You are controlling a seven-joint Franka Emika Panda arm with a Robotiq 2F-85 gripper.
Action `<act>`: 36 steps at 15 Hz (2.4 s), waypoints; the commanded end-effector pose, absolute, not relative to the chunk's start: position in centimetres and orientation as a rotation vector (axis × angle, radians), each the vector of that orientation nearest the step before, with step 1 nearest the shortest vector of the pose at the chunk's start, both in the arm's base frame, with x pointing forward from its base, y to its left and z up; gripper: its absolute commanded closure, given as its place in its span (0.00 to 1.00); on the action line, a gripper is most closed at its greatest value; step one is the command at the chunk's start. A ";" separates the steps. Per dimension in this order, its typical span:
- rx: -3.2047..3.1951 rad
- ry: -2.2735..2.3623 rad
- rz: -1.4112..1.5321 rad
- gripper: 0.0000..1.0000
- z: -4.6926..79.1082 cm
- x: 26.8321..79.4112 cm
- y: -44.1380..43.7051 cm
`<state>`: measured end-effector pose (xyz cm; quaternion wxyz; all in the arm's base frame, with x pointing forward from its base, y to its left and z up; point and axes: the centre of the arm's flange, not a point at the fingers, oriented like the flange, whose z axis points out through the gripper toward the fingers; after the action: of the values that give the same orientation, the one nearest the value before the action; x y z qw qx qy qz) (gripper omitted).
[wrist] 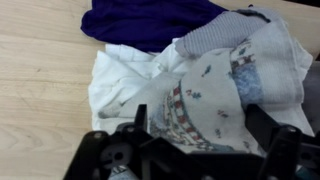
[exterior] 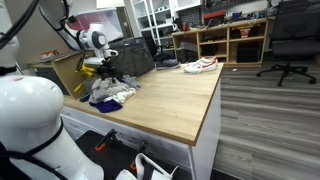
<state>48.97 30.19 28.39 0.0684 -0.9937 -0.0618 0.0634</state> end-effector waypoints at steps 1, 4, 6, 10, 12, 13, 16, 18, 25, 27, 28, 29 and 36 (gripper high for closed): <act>-2.961 -0.276 0.173 0.00 30.5 48.4 31.8; -2.964 -0.339 0.164 0.00 30.9 48.3 31.9; -2.980 -0.360 0.171 0.00 30.6 48.4 31.1; -3.026 -0.374 0.201 0.00 29.7 48.7 28.7; -3.044 -0.371 0.204 0.00 29.5 49.1 27.7; -3.050 -0.367 0.201 0.25 29.6 49.2 27.3; -3.055 -0.367 0.187 0.42 29.9 49.5 26.9; -3.048 -0.374 0.177 0.58 30.4 49.3 27.0; -3.019 -0.392 0.096 1.00 33.8 48.7 27.8; -3.013 -0.390 0.044 1.00 35.8 48.9 27.9; -3.010 -0.388 0.017 0.99 36.9 49.0 27.9; -3.009 -0.387 -0.017 0.99 38.2 49.0 27.8; -3.034 -0.350 -0.298 0.99 47.9 49.0 25.0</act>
<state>49.48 27.08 43.97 0.0532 -0.9885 -0.1216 -0.0725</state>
